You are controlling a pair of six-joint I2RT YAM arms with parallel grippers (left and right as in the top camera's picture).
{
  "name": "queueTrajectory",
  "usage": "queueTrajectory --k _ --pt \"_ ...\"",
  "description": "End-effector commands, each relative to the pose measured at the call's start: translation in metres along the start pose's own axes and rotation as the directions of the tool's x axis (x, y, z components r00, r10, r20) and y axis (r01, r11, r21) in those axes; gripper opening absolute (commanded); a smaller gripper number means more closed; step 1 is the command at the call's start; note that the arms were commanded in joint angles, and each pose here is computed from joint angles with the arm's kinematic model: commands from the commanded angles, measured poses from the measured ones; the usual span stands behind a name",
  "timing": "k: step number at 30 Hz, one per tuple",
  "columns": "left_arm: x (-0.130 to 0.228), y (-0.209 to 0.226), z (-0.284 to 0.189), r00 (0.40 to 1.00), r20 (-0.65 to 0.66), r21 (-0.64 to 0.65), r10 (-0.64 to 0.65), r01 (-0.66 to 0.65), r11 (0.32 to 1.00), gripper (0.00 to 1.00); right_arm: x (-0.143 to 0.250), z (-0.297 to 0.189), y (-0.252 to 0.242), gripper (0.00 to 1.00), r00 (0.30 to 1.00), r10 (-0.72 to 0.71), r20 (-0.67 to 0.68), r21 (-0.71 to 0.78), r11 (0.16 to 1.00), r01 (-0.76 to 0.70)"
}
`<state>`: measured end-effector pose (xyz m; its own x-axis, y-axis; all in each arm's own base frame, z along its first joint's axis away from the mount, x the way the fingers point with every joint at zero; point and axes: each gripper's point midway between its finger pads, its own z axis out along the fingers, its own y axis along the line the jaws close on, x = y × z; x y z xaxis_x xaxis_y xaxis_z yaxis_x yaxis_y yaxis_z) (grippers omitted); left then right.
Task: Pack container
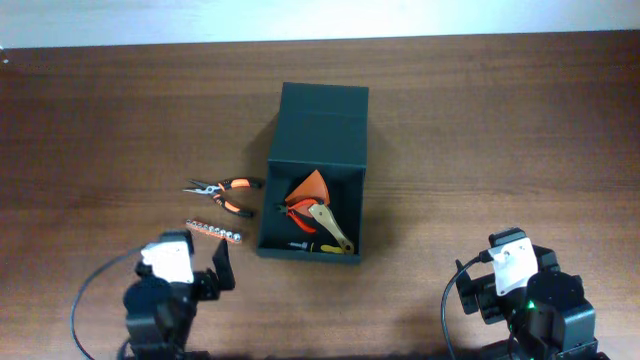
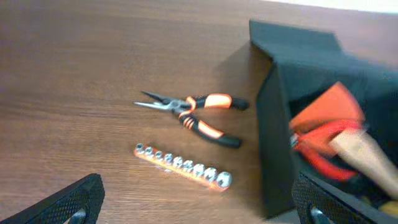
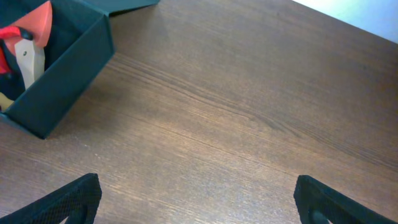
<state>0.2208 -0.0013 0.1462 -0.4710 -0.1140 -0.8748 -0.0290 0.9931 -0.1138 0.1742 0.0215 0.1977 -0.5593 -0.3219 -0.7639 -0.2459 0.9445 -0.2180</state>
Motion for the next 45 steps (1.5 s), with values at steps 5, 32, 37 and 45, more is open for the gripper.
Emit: queueTrajectory --k 5,32,37,45 --pt "-0.038 0.004 0.008 0.833 -0.051 -0.094 -0.551 0.545 0.833 0.99 0.002 0.001 -0.004 0.99 1.000 0.003 -0.001 0.023 1.000 -0.003" --pt "0.039 0.007 0.101 0.315 -0.383 -0.706 -0.868 0.506 0.496 1.00 0.002 0.001 -0.004 0.99 1.000 0.004 -0.001 0.023 1.000 -0.004" --pt "0.058 0.007 0.107 0.274 -0.405 -0.740 -0.872 0.462 0.488 1.00 0.002 0.001 -0.004 0.99 1.000 0.004 -0.001 0.023 1.000 -0.004" --pt "0.076 0.010 0.114 0.257 -0.407 -0.759 -0.876 0.438 0.481 0.99 0.002 0.001 -0.004 0.99 1.000 0.004 -0.001 0.023 1.000 -0.004"
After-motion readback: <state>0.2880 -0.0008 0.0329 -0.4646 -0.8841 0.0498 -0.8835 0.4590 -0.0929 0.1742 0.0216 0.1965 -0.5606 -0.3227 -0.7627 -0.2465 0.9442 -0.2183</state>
